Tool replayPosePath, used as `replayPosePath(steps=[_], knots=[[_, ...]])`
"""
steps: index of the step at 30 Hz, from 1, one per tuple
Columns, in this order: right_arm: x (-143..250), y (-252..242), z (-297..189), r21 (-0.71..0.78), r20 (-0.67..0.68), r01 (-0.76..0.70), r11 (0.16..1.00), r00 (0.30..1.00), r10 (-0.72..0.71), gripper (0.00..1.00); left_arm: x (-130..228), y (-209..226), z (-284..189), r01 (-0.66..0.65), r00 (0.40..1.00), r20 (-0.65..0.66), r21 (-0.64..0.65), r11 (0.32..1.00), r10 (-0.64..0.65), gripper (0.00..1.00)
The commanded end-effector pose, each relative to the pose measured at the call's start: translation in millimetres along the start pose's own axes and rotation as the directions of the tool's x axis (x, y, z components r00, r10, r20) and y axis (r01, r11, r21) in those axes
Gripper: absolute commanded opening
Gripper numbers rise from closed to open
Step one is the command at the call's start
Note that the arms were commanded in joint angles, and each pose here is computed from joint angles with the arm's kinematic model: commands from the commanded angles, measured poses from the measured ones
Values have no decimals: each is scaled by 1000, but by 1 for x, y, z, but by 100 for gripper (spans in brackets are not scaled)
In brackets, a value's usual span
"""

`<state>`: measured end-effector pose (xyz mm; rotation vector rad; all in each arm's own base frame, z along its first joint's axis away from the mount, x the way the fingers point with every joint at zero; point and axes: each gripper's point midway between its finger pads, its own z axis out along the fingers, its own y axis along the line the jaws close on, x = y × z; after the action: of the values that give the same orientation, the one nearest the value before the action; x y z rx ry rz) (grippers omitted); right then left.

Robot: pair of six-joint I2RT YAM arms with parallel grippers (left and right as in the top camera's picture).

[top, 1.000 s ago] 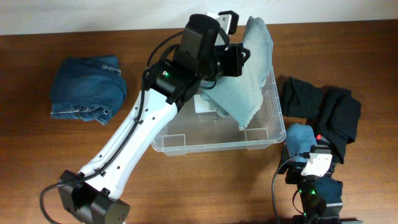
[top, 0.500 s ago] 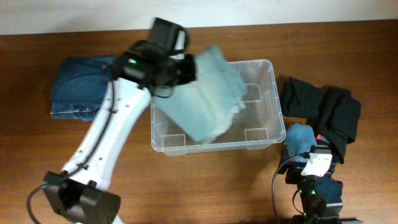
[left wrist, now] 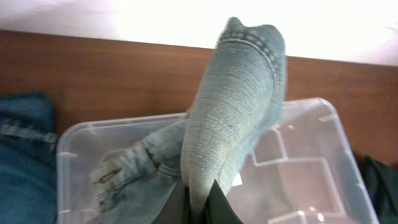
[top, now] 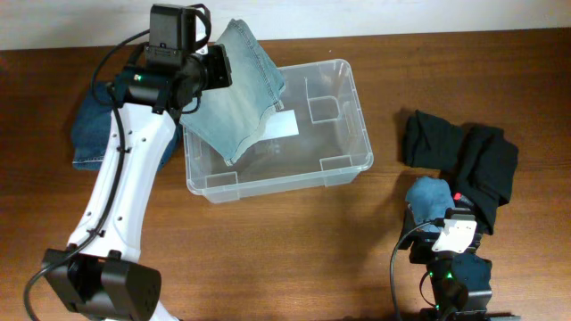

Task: Pack container
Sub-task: 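Carry the light-blue jeans over the clear box with the left gripper, then lower the light-blue jeans into the box and release them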

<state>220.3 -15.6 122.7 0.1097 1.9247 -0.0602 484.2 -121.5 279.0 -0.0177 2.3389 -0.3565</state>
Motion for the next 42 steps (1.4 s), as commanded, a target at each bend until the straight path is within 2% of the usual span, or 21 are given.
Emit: replayPosePath(steps=[1, 3, 6, 9, 12, 15, 19, 23, 25, 28, 34, 37, 39, 42], knots=[[2, -3, 1, 16, -2, -6, 1000, 1000, 6, 98, -4, -46, -30, 77, 997, -17, 214, 974, -75, 0], [2, -3, 1, 16, -2, -6, 1000, 1000, 6, 98, 5, -70, -33, 216, 976, -93, 281, 935, -197, 0], [2, -3, 1, 16, -2, -6, 1000, 1000, 6, 98, 11, -93, -34, 286, 957, -132, 301, 910, -258, 0], [2, -3, 1, 16, -2, -6, 1000, 1000, 6, 99, 18, -106, -31, 375, 926, -136, 243, 895, -351, 0], [2, -3, 1, 16, -2, -6, 1000, 1000, 6, 98, 24, -118, -28, 507, 862, -100, 160, 847, -497, 0], [2, -3, 1, 16, -2, -6, 1000, 1000, 6, 98, 18, -136, -31, 491, 869, -37, 187, 851, -494, 0], [2, -3, 1, 16, -2, -6, 1000, 1000, 6, 98, 6, -160, -38, 522, 838, 30, 246, 817, -545, 0], [2, -3, 1, 16, -2, -6, 1000, 1000, 6, 98, -6, -166, -42, 542, 807, 93, 272, 795, -582, 0], [2, -3, 1, 16, -2, -6, 1000, 1000, 6, 98, -5, -166, -42, 567, 790, 86, 271, 778, -607, 0], [2, -3, 1, 16, -2, -6, 1000, 1000, 6, 98, 1, -163, -35, 570, 796, 76, 241, 786, -601, 0], [2, -3, 1, 16, -2, -6, 1000, 1000, 6, 98, 44, -140, 8, 567, 822, 27, 47, 823, -568, 0], [2, -3, 1, 16, -2, -6, 1000, 1000, 6, 98, 59, -136, 30, 563, 826, 2, -4, 826, -563, 0], [2, -3, 1, 16, -2, -6, 1000, 1000, 6, 98, 58, -142, 34, 567, 824, -10, 16, 824, -567, 0], [2, -3, 1, 16, -2, -6, 1000, 1000, 6, 98, 47, -163, 32, 578, 815, -39, 119, 807, -578, 0]])
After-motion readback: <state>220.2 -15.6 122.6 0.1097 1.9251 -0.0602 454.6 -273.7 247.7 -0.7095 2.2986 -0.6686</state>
